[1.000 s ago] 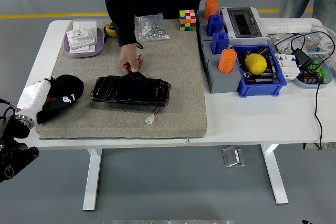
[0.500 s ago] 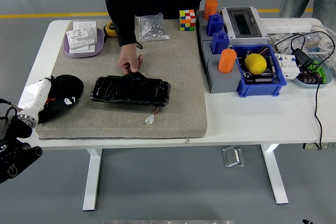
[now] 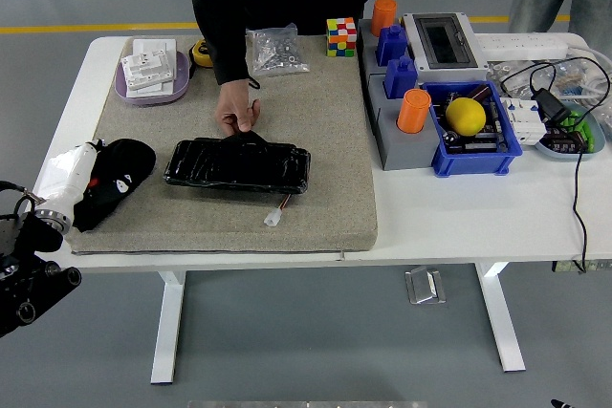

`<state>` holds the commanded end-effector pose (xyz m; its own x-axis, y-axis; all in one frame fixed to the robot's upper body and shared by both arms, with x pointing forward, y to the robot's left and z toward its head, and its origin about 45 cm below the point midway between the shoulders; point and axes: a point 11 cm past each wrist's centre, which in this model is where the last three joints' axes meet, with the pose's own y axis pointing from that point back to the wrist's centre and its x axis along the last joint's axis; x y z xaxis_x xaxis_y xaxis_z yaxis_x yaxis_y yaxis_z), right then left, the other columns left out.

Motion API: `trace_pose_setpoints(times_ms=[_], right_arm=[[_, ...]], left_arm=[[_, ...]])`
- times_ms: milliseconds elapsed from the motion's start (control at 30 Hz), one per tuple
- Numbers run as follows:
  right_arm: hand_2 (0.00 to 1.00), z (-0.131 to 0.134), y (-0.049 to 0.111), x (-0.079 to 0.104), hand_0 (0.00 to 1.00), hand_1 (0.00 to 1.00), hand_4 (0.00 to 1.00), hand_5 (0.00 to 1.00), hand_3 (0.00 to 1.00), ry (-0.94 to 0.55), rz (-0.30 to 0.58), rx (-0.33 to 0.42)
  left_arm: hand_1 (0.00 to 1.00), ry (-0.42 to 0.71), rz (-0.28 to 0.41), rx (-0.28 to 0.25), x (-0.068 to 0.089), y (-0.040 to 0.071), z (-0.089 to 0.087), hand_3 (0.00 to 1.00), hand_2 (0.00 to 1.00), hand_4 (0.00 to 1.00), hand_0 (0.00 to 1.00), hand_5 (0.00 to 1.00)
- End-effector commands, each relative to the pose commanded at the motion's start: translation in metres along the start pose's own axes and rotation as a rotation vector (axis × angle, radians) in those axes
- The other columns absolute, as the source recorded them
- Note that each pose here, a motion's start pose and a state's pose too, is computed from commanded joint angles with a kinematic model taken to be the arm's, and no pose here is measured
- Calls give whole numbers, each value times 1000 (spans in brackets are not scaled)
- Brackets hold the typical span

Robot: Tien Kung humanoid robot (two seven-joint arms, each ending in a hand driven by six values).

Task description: Pick the rag up,wipe the panel,place it on the desk

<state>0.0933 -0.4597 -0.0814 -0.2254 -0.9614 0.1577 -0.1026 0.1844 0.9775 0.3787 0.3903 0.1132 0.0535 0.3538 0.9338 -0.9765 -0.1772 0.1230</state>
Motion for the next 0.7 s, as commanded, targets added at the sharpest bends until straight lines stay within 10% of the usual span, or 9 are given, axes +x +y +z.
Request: trace_pose_setpoints(times_ms=[300,700], right_arm=[[716,-1,0,1,778,670,998,561,638,-2,2,0],[716,-2,0,0,777,671,998,560,638,-5,0,4]], left_arm=[[130,-8,12,4,3,0,0,515,557,474,248,173],[129,31,50,-33,25,-5,16,623,652,488,251,167]])
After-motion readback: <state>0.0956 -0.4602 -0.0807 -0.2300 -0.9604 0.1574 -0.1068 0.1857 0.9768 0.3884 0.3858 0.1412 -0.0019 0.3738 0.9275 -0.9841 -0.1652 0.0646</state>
